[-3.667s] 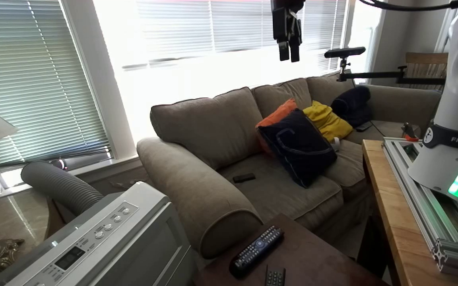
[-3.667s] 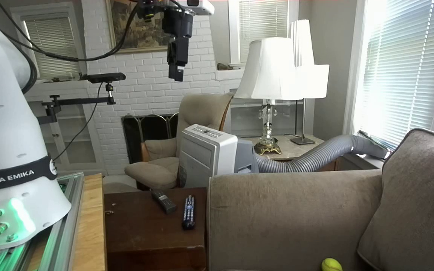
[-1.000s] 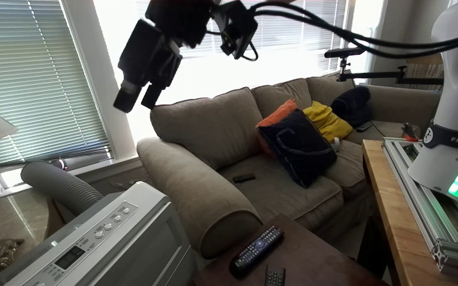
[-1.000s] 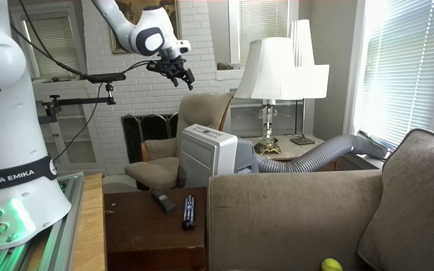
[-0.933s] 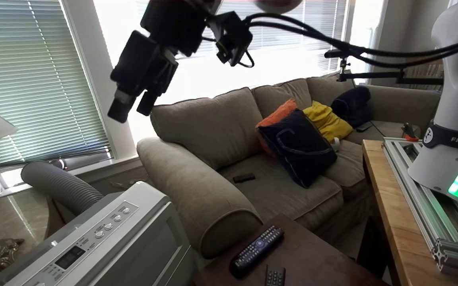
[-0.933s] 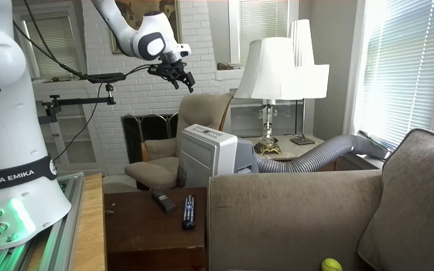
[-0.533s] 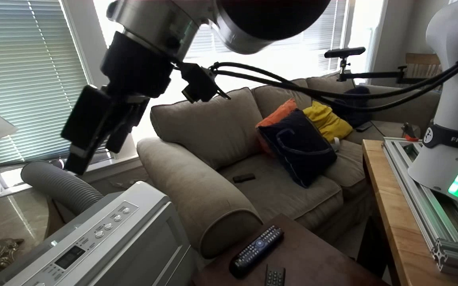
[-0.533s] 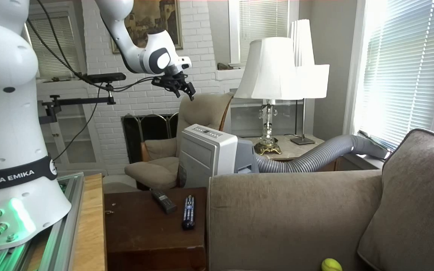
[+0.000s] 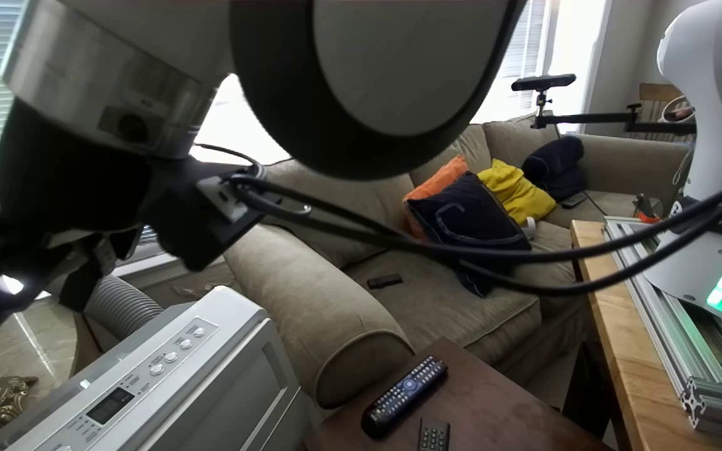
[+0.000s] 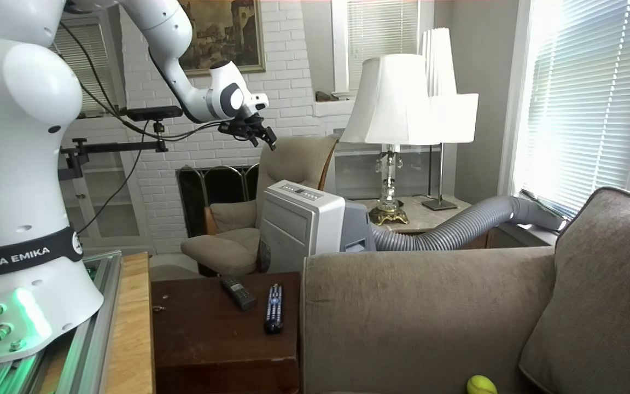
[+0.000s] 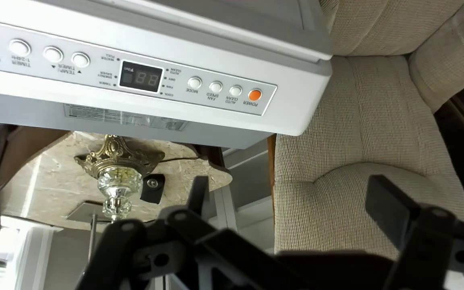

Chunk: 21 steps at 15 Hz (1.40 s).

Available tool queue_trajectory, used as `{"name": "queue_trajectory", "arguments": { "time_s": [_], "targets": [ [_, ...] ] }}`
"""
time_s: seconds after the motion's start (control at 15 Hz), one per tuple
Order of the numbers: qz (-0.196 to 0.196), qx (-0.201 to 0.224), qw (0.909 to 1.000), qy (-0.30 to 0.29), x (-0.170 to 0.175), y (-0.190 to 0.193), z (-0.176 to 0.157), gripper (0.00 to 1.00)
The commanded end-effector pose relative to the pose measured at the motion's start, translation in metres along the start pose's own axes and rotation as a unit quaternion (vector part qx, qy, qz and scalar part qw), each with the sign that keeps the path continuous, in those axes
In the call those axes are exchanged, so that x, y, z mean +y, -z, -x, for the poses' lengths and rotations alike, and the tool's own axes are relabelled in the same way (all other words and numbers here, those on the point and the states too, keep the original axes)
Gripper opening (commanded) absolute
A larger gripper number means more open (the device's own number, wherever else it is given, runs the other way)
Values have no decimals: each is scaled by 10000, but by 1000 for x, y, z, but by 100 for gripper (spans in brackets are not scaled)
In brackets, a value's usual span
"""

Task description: Turn on the air conditioner.

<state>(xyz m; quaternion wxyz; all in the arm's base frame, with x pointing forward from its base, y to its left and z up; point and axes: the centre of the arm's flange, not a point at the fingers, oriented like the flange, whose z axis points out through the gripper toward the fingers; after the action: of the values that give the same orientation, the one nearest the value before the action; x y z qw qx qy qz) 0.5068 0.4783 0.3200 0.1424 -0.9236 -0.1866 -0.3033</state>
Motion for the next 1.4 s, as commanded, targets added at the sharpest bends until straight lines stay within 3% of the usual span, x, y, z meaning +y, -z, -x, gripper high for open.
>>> {"name": "queue_trajectory", "arguments": {
  "time_s": [0.0, 0.27, 0.47, 0.53, 0.8, 1.13, 1.27, 1.33],
  "targets": [
    [468, 125, 9988, -115, -30, -41, -25, 100],
    [771, 195, 9966, -217, -45, -74, -28, 100],
    [745, 135, 9963, -412, -51, -87, -30, 100],
    [666, 93, 9974, -269, -40, -70, -13, 100],
    [680, 36, 9971, -331, -36, -72, -10, 100],
    [538, -512, 9937, -834, -8, -113, -6, 100],
    [554, -528, 9926, -944, 3, -126, -7, 100],
    [574, -481, 9922, -994, 8, -130, -9, 84]
  ]
}}
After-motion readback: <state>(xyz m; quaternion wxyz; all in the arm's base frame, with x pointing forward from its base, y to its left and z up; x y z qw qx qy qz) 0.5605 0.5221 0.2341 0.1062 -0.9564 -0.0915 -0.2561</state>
